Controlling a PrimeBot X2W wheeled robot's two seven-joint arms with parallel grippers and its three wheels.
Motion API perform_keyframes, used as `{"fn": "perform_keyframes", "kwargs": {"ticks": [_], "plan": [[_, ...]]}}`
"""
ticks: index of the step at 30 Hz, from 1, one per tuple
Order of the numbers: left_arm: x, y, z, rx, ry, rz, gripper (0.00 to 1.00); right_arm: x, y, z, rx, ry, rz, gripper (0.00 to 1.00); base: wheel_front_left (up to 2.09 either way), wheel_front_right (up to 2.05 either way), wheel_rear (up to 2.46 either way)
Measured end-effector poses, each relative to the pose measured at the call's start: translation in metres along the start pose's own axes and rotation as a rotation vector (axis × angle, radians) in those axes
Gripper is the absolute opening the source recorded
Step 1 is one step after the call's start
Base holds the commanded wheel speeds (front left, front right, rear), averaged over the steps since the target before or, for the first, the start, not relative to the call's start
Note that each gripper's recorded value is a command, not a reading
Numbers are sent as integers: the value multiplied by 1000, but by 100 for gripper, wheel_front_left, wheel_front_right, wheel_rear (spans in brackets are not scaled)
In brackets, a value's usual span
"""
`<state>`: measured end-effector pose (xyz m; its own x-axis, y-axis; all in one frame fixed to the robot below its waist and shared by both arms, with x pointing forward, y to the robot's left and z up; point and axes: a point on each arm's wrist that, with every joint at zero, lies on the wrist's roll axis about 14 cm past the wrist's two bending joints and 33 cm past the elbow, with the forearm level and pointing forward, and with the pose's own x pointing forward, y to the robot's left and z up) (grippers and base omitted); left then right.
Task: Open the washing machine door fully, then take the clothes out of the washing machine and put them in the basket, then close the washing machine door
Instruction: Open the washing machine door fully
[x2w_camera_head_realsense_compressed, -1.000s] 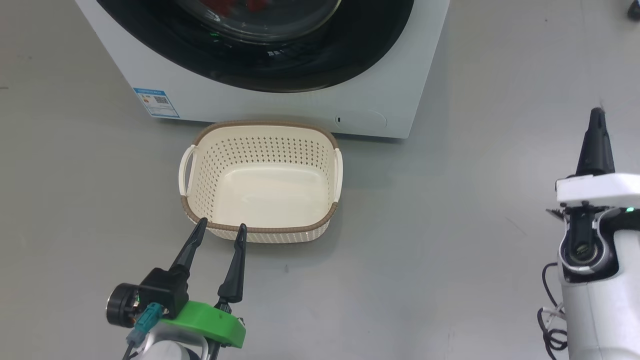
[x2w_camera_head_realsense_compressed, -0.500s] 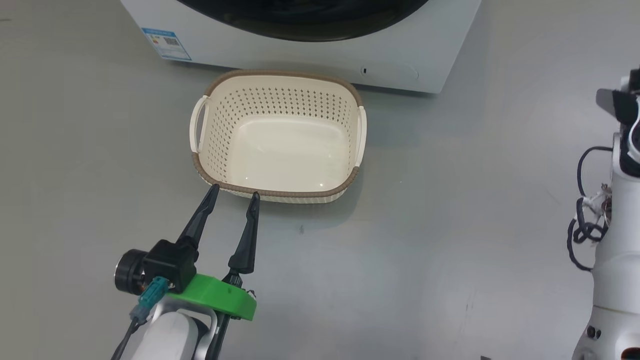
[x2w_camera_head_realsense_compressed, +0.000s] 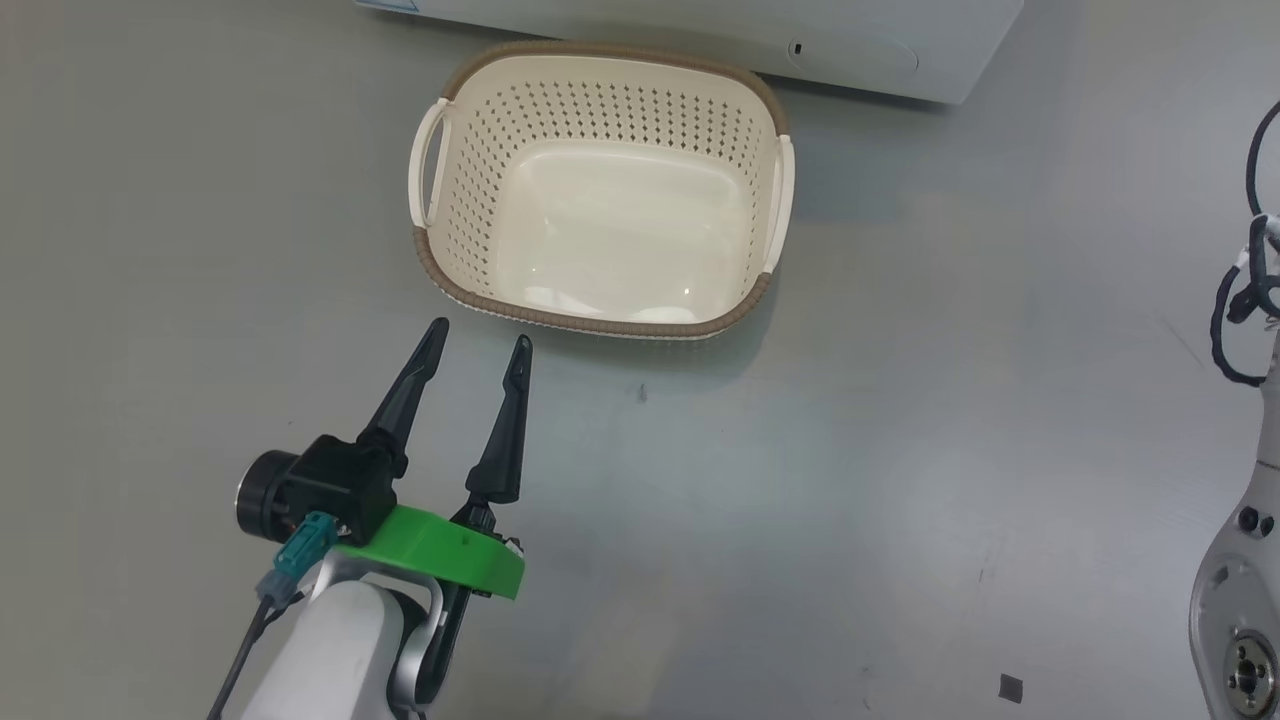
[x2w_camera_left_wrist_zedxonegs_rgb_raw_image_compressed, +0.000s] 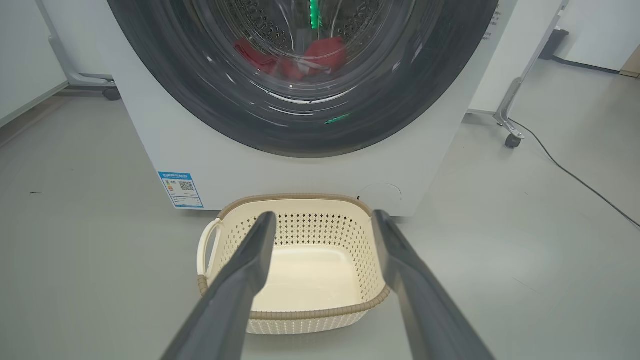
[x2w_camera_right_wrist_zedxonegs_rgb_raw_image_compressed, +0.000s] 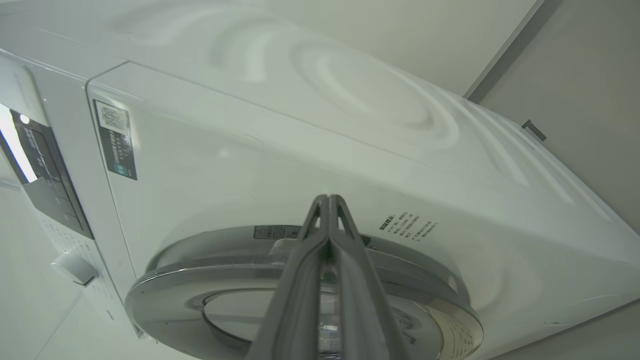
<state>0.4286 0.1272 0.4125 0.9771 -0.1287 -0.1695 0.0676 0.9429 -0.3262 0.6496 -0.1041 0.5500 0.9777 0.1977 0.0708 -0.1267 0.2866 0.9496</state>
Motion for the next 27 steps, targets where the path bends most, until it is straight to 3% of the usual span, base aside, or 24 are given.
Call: {"fn": "perform_keyframes", "kwargs": {"ticks": [10,27], "plan": [[7,8,-7,-4,20,16,100,34,-2,-29,-2,138,2,0,0,0,0],[3,28,-15,-28,44,82,100,67,-2,-76,122,324,8,0,0,0,0]]}}
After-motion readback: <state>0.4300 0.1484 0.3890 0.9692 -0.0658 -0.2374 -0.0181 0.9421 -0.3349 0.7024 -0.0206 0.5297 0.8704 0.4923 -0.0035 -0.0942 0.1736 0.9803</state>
